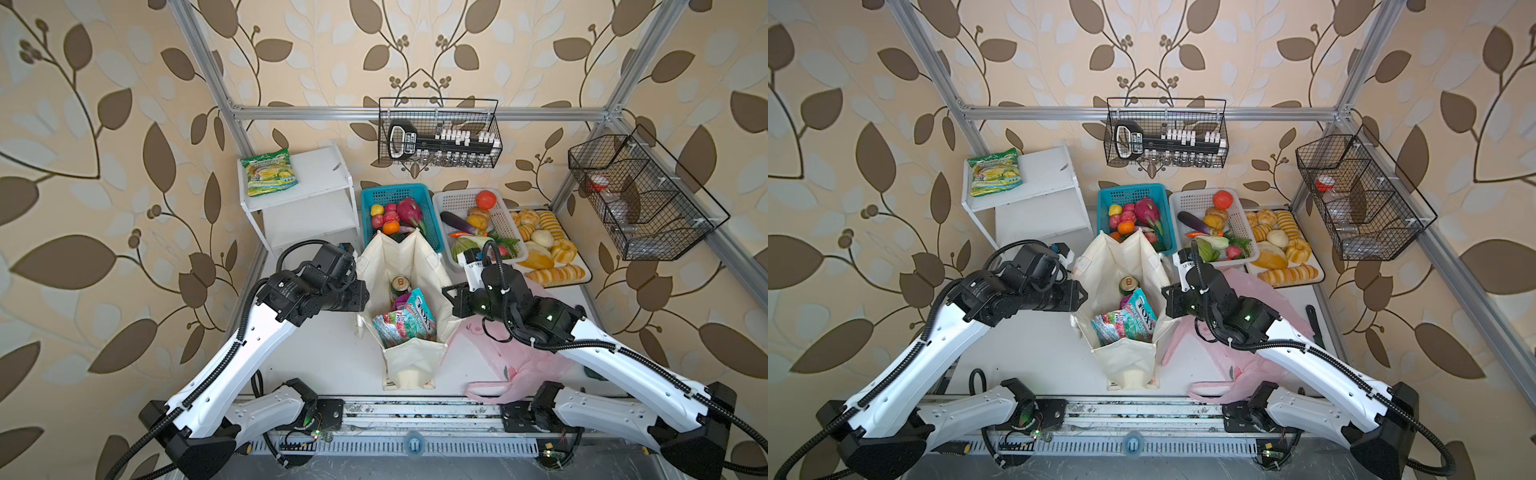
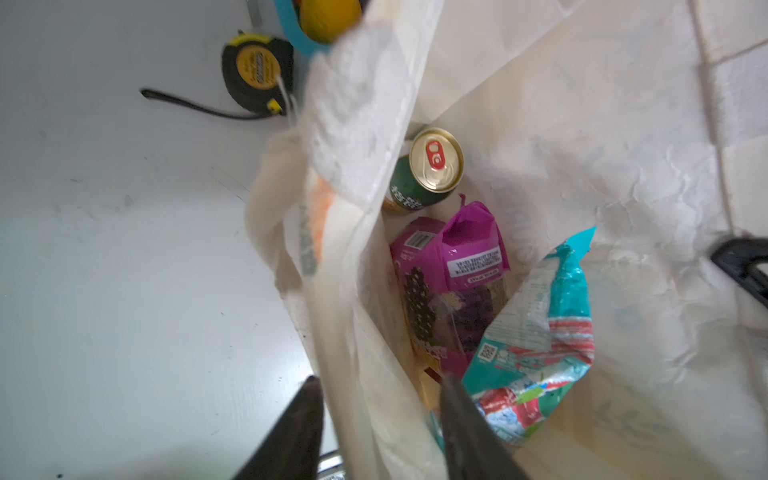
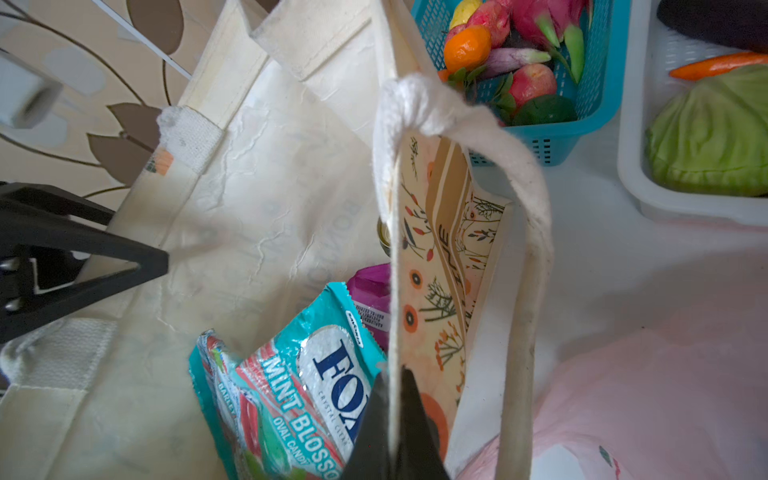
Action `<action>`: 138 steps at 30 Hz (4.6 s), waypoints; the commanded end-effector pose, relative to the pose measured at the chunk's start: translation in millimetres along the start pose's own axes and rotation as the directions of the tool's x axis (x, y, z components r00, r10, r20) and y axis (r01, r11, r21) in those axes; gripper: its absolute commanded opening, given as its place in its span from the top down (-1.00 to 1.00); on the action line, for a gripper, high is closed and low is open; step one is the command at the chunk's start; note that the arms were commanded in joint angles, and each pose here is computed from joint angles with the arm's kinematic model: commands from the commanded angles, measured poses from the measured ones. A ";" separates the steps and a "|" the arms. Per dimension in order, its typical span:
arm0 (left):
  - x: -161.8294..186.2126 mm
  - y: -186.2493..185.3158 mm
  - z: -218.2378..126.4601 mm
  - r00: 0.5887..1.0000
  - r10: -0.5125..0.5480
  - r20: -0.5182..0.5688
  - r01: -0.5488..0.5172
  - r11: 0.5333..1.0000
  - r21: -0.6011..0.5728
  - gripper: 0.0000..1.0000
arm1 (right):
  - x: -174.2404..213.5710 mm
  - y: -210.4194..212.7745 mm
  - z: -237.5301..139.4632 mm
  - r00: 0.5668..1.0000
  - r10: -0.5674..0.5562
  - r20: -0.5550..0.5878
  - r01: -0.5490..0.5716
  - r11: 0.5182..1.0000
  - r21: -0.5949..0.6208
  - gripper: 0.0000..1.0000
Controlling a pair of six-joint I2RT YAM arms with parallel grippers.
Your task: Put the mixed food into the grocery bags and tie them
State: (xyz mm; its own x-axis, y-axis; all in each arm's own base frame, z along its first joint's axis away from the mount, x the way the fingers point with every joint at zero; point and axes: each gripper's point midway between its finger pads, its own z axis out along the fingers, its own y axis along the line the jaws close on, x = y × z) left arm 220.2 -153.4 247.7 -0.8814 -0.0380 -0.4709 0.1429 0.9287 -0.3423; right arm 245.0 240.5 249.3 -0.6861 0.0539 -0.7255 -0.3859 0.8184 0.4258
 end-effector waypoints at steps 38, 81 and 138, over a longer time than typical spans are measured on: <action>-99.2 219.7 -183.2 0.787 -0.039 0.615 0.494 0.637 -0.592 1.00 | -42.1 218.9 65.1 0.993 -0.031 0.114 0.078 0.898 -0.434 1.00; -110.9 368.1 -218.1 0.659 -0.183 0.730 0.720 0.434 -0.541 0.18 | -26.4 359.1 158.6 0.996 -0.086 0.028 0.084 0.769 -0.634 0.74; 101.3 -140.4 198.6 0.877 0.326 -0.354 -0.222 0.927 0.303 -0.71 | 88.4 -190.9 -51.7 0.877 0.471 0.095 -0.466 0.787 0.403 -0.18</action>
State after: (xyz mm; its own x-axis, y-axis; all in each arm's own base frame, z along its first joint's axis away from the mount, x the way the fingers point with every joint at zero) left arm 195.9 -348.5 76.3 -0.8976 0.4024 -0.1801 0.4391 0.7791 -0.4475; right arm 224.1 57.7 123.5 -0.7308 0.4962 -0.4688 0.2774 0.8434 0.4601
